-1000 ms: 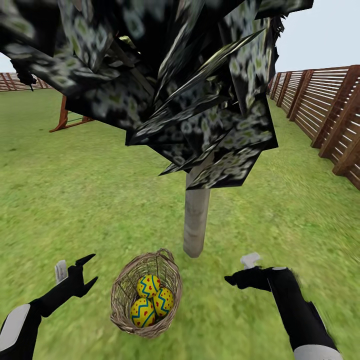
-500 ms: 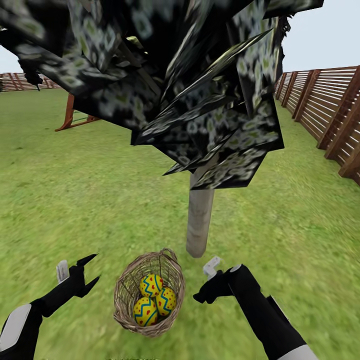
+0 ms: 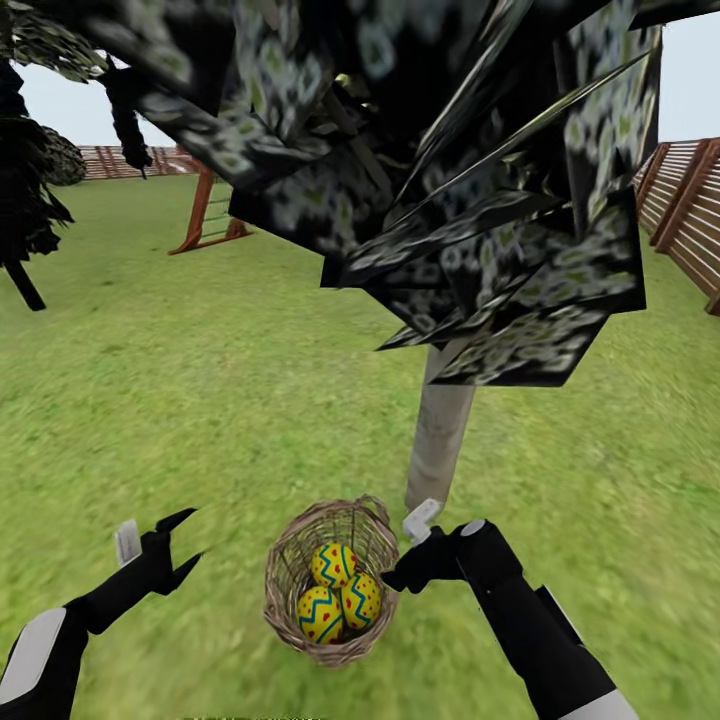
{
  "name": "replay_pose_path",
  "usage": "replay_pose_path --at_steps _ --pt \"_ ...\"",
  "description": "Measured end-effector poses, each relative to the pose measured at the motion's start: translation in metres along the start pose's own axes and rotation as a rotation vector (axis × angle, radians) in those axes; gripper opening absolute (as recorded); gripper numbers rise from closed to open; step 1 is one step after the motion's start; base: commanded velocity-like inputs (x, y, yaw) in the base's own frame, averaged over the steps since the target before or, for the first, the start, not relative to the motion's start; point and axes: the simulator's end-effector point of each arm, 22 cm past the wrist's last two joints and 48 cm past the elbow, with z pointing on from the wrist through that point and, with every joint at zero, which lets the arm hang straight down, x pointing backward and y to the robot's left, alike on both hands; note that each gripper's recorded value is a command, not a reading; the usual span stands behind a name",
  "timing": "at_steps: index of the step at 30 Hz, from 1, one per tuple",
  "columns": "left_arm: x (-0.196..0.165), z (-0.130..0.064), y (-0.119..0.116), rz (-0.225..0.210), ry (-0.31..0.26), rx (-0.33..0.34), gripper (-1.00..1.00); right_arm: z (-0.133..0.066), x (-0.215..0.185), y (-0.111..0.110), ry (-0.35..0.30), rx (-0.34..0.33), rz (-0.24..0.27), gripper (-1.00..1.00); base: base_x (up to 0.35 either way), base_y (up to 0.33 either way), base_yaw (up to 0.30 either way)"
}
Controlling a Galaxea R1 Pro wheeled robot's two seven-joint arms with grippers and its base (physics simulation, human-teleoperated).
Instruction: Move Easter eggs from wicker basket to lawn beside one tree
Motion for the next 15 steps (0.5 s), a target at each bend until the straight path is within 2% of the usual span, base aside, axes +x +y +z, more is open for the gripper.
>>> replay_pose_path --at_steps 10,15 --pt "0.001 0.0006 0.0004 -0.003 0.001 0.001 1.0 0.0022 0.0012 0.0024 0.006 -0.002 -0.003 1.0 0.0 0.0 0.278" --pt "0.002 0.0011 0.003 -0.008 0.002 -0.003 1.0 0.0037 -0.0007 0.0066 0.004 -0.009 0.0 1.0 0.045 0.1 0.062"
